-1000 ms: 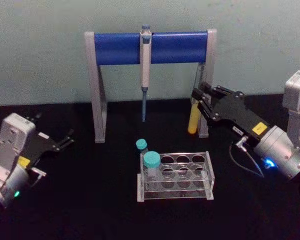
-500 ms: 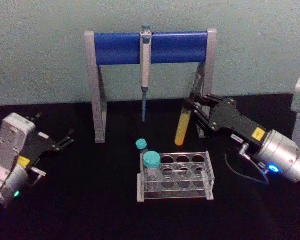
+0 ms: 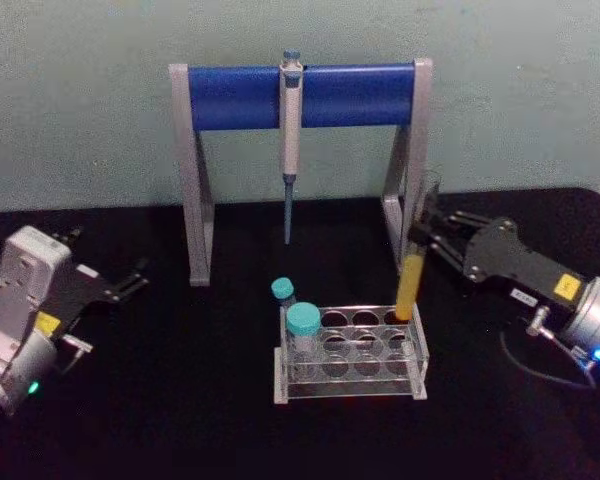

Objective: Pick up the test tube from the test tube rack, shake it, then place it back into the test tube rack.

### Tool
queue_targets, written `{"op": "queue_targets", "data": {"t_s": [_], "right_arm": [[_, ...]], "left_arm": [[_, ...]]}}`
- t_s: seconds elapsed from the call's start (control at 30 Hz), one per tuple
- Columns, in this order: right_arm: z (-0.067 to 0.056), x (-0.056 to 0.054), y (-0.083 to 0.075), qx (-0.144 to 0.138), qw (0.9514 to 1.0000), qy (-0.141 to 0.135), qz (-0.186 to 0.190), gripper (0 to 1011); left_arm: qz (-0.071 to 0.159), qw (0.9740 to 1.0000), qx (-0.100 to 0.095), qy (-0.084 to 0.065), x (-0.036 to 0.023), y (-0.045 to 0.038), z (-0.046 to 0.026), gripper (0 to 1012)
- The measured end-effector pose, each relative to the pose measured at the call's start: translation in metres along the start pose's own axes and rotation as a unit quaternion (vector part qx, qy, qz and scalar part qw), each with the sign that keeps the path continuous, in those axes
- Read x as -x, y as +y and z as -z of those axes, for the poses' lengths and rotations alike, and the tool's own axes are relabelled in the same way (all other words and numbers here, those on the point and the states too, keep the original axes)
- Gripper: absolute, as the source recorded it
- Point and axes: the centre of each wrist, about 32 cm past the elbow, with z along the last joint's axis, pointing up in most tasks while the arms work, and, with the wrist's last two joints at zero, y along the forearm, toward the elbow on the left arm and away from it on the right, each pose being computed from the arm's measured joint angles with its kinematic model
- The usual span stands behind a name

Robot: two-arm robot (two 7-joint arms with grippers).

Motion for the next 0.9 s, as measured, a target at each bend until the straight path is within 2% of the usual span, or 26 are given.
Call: {"op": "queue_targets", "data": {"t_s": [0.1,0.27,0.37,0.53,0.67,0.9], "right_arm": [[-0.002,-0.001,-0.005,0.009,0.9997,-0.011,0.02,225],[-0.003,0.0,-0.005,0.013,0.9978,-0.036,0.055,225],[-0.002,0.001,0.002,0.012,0.9953,-0.055,0.078,225],[0.001,0.002,0.014,0.008,0.9931,-0.069,0.094,225],[0.004,0.002,0.025,-0.001,0.9931,-0.068,0.095,225],[0.007,0.002,0.044,-0.011,0.9966,-0.059,0.056,225]], "left_arm": [[0.0,1.0,0.0,0.0,0.0,0.0,0.0,1001],[0.0,1.0,0.0,0.0,0.0,0.0,0.0,1001],[0.0,1.0,0.0,0.0,0.0,0.0,0.0,1001],[0.0,1.0,0.0,0.0,0.0,0.0,0.0,1001],[0.0,1.0,0.0,0.0,0.0,0.0,0.0,1001],[0.0,1.0,0.0,0.0,0.0,0.0,0.0,1001]]}}
